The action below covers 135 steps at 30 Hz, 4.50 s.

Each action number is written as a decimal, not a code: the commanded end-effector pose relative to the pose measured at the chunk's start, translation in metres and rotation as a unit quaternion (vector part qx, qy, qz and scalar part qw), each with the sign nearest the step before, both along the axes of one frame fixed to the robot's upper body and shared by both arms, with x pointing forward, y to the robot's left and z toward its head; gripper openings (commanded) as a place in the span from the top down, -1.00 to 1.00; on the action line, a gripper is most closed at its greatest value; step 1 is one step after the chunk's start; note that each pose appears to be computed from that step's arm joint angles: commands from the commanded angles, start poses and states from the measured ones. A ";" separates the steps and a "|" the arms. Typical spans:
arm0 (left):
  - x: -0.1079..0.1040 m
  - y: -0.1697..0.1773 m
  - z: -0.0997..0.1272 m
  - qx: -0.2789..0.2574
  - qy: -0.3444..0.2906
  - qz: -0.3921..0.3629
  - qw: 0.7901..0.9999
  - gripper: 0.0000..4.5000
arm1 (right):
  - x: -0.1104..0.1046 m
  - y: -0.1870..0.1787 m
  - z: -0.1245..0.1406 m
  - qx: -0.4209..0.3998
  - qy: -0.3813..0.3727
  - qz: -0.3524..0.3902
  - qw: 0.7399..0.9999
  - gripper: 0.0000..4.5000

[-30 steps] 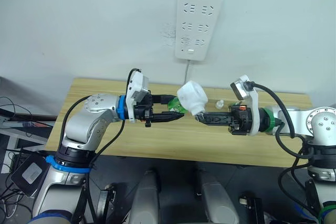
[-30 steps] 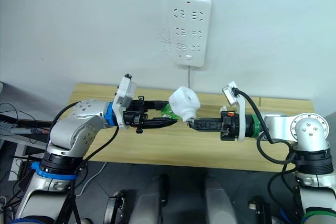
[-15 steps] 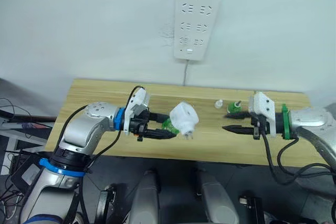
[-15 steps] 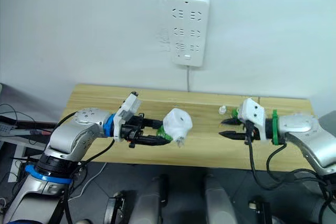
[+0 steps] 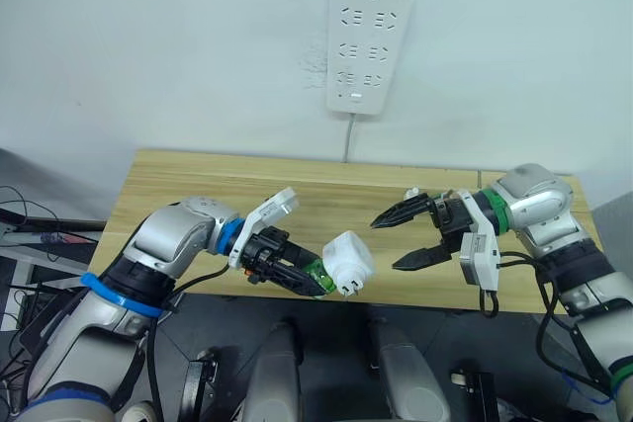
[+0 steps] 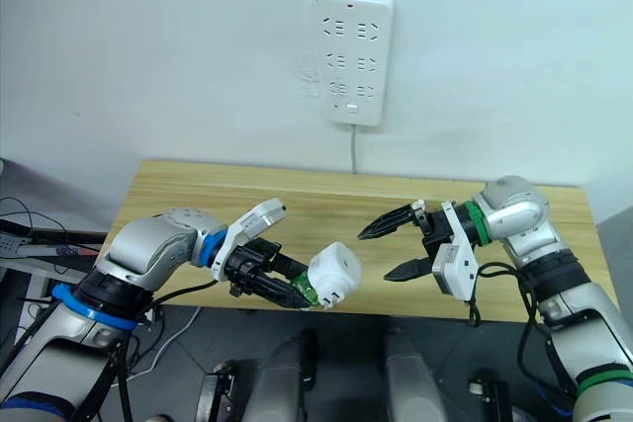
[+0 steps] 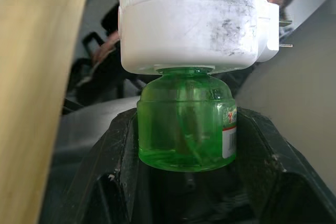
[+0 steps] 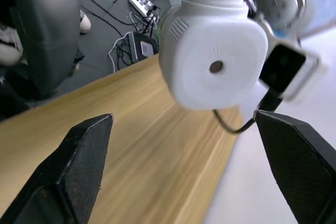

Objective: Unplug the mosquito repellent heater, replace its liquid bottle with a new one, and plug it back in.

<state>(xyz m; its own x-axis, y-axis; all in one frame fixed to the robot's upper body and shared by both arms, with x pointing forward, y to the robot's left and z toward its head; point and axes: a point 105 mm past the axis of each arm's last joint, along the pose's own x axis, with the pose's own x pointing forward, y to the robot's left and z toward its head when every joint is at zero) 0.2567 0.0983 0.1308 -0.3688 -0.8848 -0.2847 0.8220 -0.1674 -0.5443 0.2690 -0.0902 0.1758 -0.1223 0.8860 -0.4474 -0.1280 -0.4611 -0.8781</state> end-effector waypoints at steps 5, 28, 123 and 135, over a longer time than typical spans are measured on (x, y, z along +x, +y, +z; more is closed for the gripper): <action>0.001 -0.012 0.006 -0.004 0.017 -0.032 0.999 -0.01 | -0.007 0.018 0.006 -0.002 -0.019 0.047 0.999 -0.99; 0.008 -0.021 0.003 -0.002 0.004 -0.039 0.999 -0.01 | -0.012 0.034 -0.002 -0.047 0.038 0.037 0.997 -0.36; 0.076 -0.061 0.041 -0.181 -0.312 0.380 0.852 -0.01 | 0.045 0.032 0.042 0.436 0.612 -0.426 0.504 -1.00; 0.074 -0.061 0.038 -0.174 -0.322 0.386 0.847 -0.01 | 0.048 0.036 0.038 0.428 0.603 -0.436 0.514 -0.39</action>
